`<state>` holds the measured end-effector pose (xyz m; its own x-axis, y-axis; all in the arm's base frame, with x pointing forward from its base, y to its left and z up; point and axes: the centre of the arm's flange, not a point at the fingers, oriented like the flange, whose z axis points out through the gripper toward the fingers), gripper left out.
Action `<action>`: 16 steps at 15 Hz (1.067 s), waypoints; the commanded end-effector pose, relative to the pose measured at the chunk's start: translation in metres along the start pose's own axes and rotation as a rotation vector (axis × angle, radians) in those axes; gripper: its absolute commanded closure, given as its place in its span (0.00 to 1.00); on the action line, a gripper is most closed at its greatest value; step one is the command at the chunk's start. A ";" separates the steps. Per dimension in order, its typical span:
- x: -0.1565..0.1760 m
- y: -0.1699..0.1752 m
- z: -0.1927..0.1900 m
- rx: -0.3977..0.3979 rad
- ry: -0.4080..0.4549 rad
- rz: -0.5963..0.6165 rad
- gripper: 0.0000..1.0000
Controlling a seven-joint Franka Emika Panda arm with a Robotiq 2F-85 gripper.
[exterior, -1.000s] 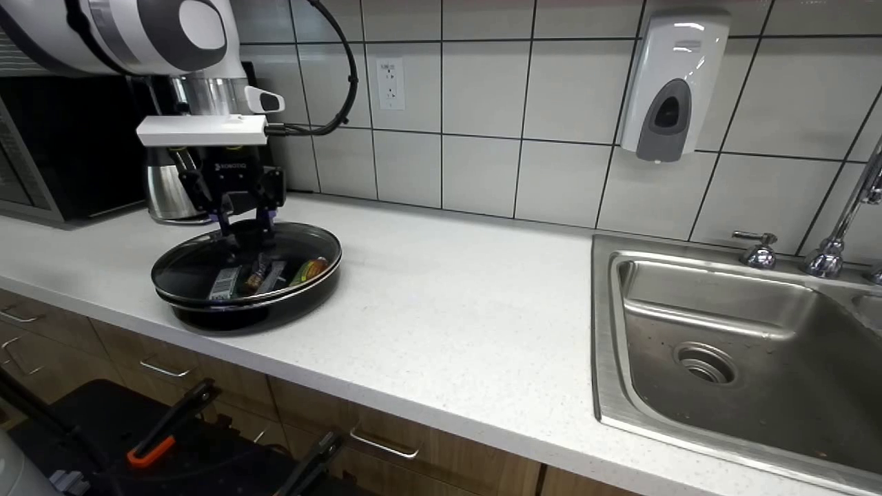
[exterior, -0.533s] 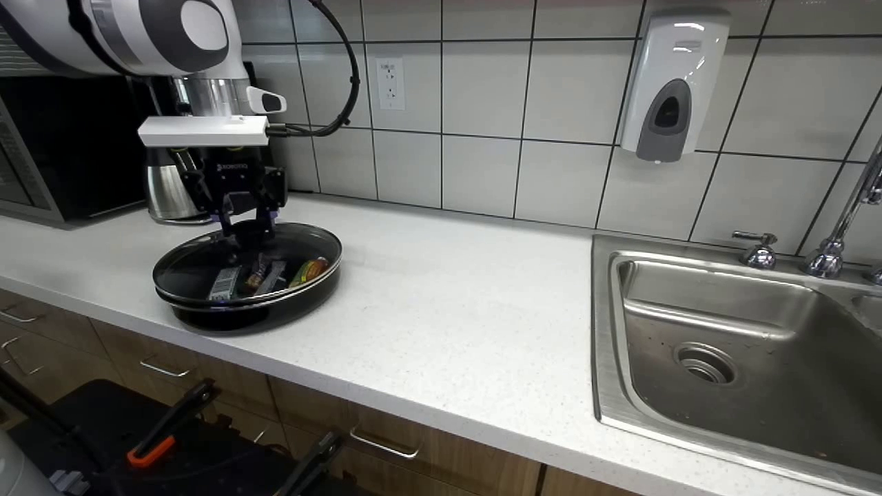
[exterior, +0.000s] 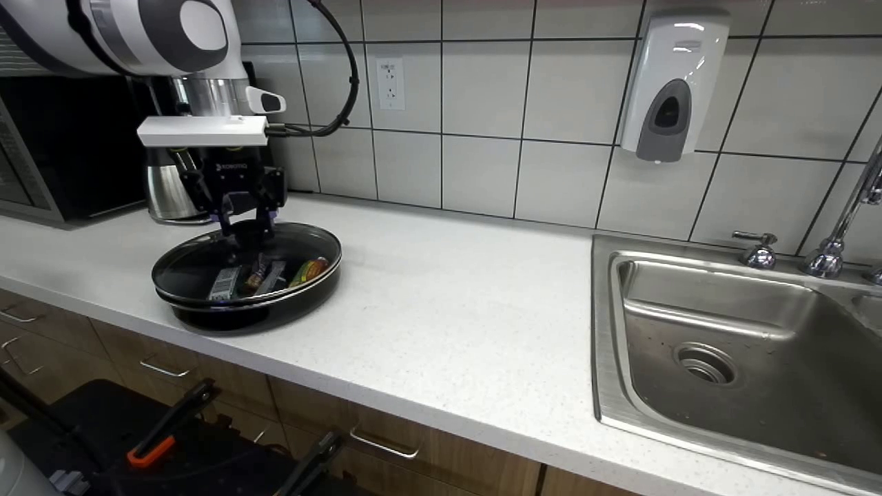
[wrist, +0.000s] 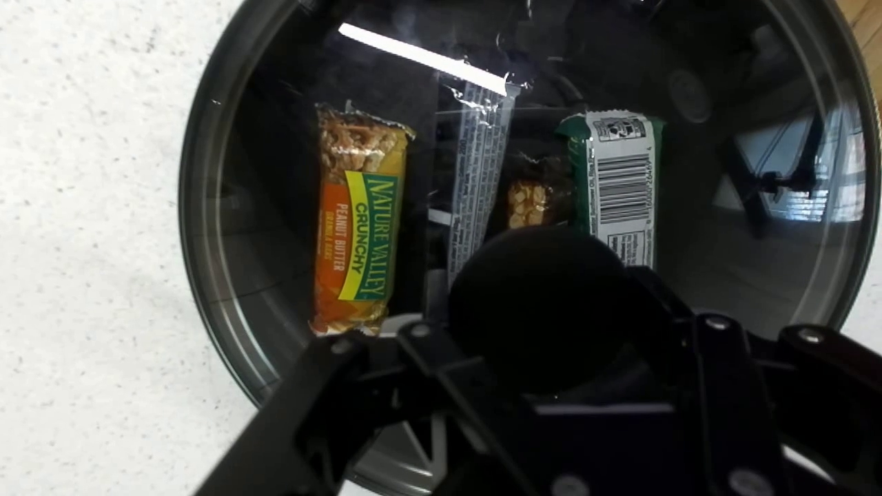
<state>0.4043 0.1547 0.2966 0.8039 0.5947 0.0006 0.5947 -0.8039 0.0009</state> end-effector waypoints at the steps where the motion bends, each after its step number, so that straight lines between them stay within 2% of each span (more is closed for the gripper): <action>1: -0.002 -0.006 -0.019 -0.011 0.041 -0.006 0.61; 7: 0.000 -0.009 -0.017 -0.007 0.036 -0.024 0.61; 9: 0.000 -0.008 -0.017 -0.008 0.033 -0.026 0.11; 10: 0.000 -0.007 -0.018 -0.009 0.037 -0.022 0.10; 11: 0.000 -0.006 -0.021 -0.010 0.044 -0.019 0.03; 12: 0.001 -0.006 -0.025 -0.012 0.055 -0.016 0.01; 16: 0.002 0.000 -0.036 -0.026 0.082 0.004 0.00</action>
<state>0.4061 0.1613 0.3170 0.7955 0.6041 0.0461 0.6040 -0.7968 0.0177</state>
